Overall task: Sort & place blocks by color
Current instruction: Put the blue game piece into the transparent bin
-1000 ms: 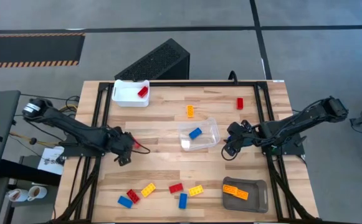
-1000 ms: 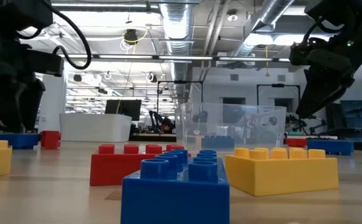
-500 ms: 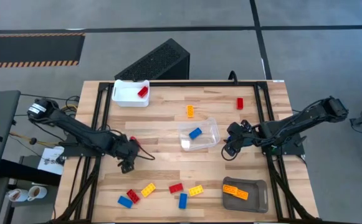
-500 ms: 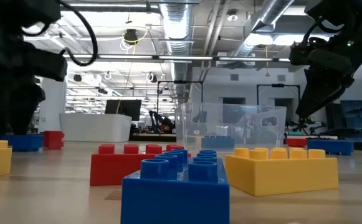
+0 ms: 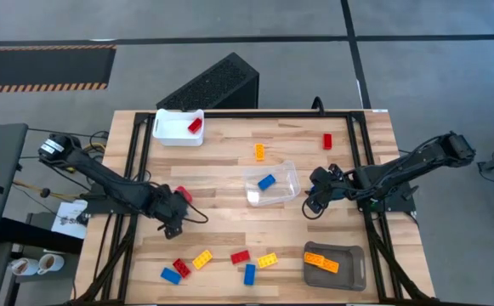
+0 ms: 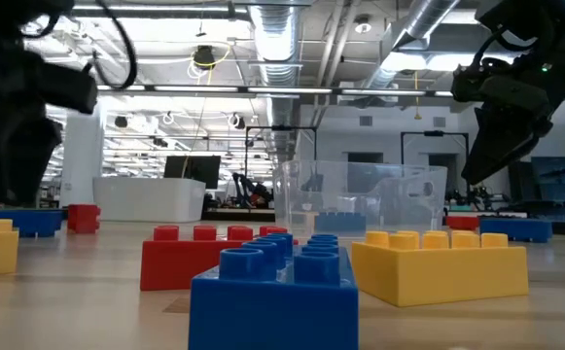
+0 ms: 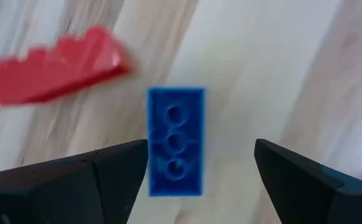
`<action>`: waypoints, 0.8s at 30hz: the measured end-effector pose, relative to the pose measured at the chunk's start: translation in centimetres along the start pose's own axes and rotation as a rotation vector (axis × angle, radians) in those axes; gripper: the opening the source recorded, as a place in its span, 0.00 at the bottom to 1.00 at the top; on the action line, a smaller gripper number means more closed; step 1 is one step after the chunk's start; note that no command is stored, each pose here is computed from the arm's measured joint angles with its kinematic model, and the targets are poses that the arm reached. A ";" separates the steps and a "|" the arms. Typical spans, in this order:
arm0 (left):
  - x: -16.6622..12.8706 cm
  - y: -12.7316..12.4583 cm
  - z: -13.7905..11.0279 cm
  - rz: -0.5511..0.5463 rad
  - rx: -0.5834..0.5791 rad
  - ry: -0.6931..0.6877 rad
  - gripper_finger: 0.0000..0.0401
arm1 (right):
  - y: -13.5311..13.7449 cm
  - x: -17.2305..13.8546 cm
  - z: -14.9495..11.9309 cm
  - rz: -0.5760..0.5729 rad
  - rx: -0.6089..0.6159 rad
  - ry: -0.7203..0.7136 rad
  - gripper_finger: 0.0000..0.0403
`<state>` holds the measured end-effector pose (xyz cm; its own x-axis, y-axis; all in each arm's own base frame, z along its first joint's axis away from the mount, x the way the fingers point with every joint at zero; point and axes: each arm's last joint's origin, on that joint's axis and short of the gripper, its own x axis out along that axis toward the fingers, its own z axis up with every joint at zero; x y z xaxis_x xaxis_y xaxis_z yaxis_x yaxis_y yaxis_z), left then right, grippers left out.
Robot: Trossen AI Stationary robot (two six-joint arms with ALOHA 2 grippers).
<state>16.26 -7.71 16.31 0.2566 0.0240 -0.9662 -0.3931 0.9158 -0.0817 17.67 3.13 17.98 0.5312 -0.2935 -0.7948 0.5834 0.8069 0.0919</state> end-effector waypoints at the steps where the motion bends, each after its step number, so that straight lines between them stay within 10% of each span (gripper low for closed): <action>1: 0.2 0.2 -0.2 0.009 -0.008 0.009 0.71 | 0.0 0.0 0.0 0.000 0.000 0.000 0.62; 11: 3.0 1.1 -1.5 -0.029 -0.082 -0.017 0.69 | 0.0 0.0 0.0 -0.001 0.002 -0.001 0.62; 20: 1.3 -0.9 0.1 -0.142 0.022 -0.073 0.23 | 1.0 -0.1 0.6 0.110 0.032 -0.046 0.62; 24: -0.3 -1.9 1.6 -0.127 0.083 -0.186 0.22 | 1.6 -0.4 1.0 0.169 -0.002 -0.101 0.62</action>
<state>18.36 -8.84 17.14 0.4610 -0.0272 -0.8870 -0.2756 0.9457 -0.1723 19.01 4.06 19.02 0.6803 -0.2036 -0.7041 0.4794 0.8502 0.2173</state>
